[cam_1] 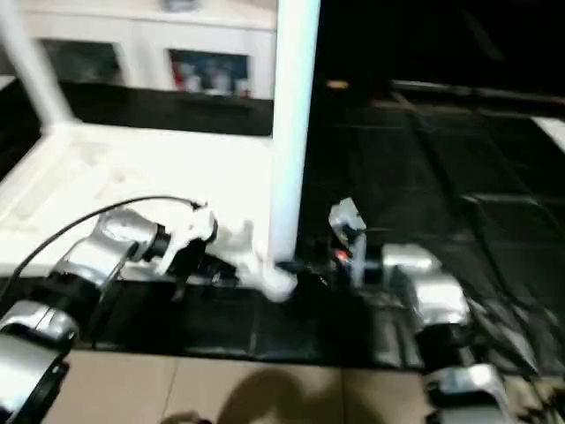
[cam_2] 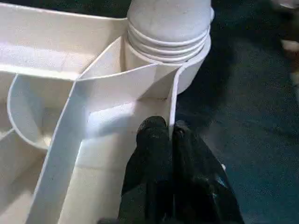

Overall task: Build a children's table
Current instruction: Rotate leg to tighten

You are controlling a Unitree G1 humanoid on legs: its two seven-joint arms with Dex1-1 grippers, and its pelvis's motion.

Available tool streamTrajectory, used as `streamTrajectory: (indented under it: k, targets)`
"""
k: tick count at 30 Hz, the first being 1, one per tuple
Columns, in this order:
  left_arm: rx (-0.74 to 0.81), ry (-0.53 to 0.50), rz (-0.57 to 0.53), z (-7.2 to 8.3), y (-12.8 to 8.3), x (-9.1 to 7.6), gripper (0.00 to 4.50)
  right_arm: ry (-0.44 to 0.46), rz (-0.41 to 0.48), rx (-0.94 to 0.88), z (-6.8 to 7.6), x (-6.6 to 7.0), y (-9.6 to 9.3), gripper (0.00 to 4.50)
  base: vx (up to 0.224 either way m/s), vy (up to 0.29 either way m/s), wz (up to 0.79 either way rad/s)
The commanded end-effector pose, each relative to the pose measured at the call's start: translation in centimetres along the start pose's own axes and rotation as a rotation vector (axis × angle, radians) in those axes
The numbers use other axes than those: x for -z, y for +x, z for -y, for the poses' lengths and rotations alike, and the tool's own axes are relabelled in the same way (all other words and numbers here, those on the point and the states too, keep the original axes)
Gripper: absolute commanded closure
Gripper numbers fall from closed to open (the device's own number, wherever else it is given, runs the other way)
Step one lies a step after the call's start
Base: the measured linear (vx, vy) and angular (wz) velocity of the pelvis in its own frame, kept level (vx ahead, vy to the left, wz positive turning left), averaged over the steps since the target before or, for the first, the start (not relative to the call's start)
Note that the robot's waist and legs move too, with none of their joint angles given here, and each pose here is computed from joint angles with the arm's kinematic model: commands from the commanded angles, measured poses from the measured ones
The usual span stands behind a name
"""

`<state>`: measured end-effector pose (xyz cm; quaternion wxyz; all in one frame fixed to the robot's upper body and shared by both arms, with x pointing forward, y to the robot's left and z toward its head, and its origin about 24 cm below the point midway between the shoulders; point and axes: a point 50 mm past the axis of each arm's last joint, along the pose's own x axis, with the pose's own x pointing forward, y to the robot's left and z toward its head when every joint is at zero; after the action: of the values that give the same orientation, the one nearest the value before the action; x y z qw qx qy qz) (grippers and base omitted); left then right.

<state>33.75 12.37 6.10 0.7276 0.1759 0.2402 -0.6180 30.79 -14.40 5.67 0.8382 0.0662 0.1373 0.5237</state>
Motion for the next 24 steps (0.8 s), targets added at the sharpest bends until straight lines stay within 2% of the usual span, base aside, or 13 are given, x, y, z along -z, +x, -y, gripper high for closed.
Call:
streamTrajectory:
  k: [1,2,5,8,11,14,15,18,20,24]
  targets:
    - [-0.087,-0.018,0.114,-0.6,2.1,-3.4,4.50,-0.022,-0.038,0.054,-1.1,0.2,3.9,2.51,0.000,0.000,0.00]
    - [-0.096,-0.022,0.116,-0.6,2.2,-3.6,4.50,-0.018,-0.041,0.076,-1.0,0.2,4.1,2.52,0.000,0.000,0.00]
    - [-0.208,-0.072,0.145,-1.2,3.6,-5.0,4.50,0.006,-0.071,0.285,0.1,-0.4,6.5,2.54,0.000,0.000,0.00]
    - [-0.275,-0.094,0.156,-1.5,4.1,-5.6,4.50,0.006,-0.064,0.351,0.2,-1.1,8.0,2.58,0.000,0.000,0.00]
    - [-0.303,-0.094,0.155,-1.7,4.3,-5.9,4.50,-0.003,-0.071,0.373,0.1,-1.2,8.5,2.58,0.000,0.000,0.00]
    - [-0.310,-0.090,0.146,-1.7,4.2,-5.7,4.50,-0.038,-0.069,0.360,-0.2,-1.1,8.7,2.58,0.000,0.000,0.00]
    - [-0.310,-0.088,0.144,-1.7,4.2,-5.7,4.50,-0.038,-0.069,0.358,-0.2,-1.1,8.7,2.05,0.000,0.000,0.00]
    - [-0.305,-0.061,0.123,-1.8,3.9,-5.0,4.50,-0.028,-0.046,0.312,-0.3,-1.1,8.5,1.74,0.000,0.000,0.00]
    - [-0.274,-0.044,0.101,-1.8,3.2,-4.1,4.50,-0.026,-0.031,0.263,-0.1,-1.0,7.3,1.62,0.000,0.000,0.00]
    - [-0.241,0.002,0.077,-1.7,2.5,-3.4,4.50,-0.045,-0.035,0.220,0.3,-0.8,5.8,1.29,0.000,0.000,0.00]
